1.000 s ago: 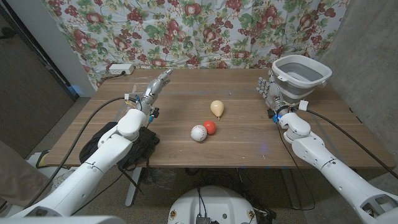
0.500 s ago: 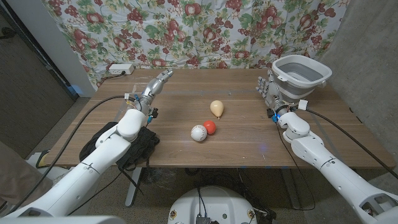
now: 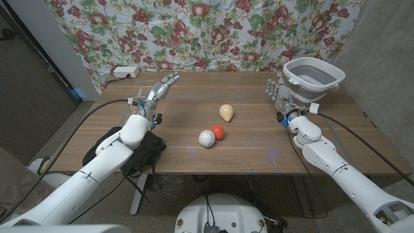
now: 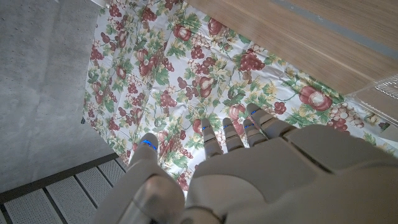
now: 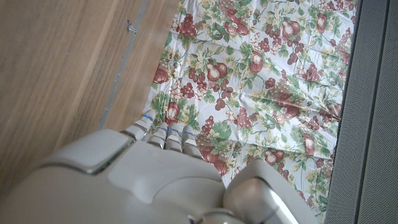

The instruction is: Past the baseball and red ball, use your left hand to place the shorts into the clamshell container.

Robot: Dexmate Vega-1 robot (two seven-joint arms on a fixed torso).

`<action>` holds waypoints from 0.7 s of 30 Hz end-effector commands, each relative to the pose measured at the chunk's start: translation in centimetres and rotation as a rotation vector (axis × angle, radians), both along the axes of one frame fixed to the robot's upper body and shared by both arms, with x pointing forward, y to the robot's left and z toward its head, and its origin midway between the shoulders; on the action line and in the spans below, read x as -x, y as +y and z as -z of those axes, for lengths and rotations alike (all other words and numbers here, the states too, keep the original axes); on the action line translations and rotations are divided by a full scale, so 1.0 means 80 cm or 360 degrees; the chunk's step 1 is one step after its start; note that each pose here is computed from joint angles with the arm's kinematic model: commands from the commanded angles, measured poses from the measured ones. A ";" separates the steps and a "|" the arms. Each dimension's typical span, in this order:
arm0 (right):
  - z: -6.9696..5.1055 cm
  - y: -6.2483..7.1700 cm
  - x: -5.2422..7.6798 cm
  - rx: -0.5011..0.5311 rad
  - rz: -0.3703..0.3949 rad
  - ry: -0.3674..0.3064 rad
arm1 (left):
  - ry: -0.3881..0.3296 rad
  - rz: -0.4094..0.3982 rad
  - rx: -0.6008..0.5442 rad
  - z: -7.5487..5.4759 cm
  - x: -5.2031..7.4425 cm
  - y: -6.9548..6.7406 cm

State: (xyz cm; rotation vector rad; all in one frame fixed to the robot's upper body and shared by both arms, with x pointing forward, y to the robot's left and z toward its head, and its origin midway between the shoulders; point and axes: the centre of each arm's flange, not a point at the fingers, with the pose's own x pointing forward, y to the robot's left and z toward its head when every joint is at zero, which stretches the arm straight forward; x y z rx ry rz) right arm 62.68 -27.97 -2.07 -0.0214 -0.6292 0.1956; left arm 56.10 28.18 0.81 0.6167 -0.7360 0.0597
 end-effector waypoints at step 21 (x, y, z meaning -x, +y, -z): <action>-0.009 0.003 -0.003 0.0052 0.0009 0.0007 | 0.0067 -0.0165 -0.0193 0.008 0.037 0.026</action>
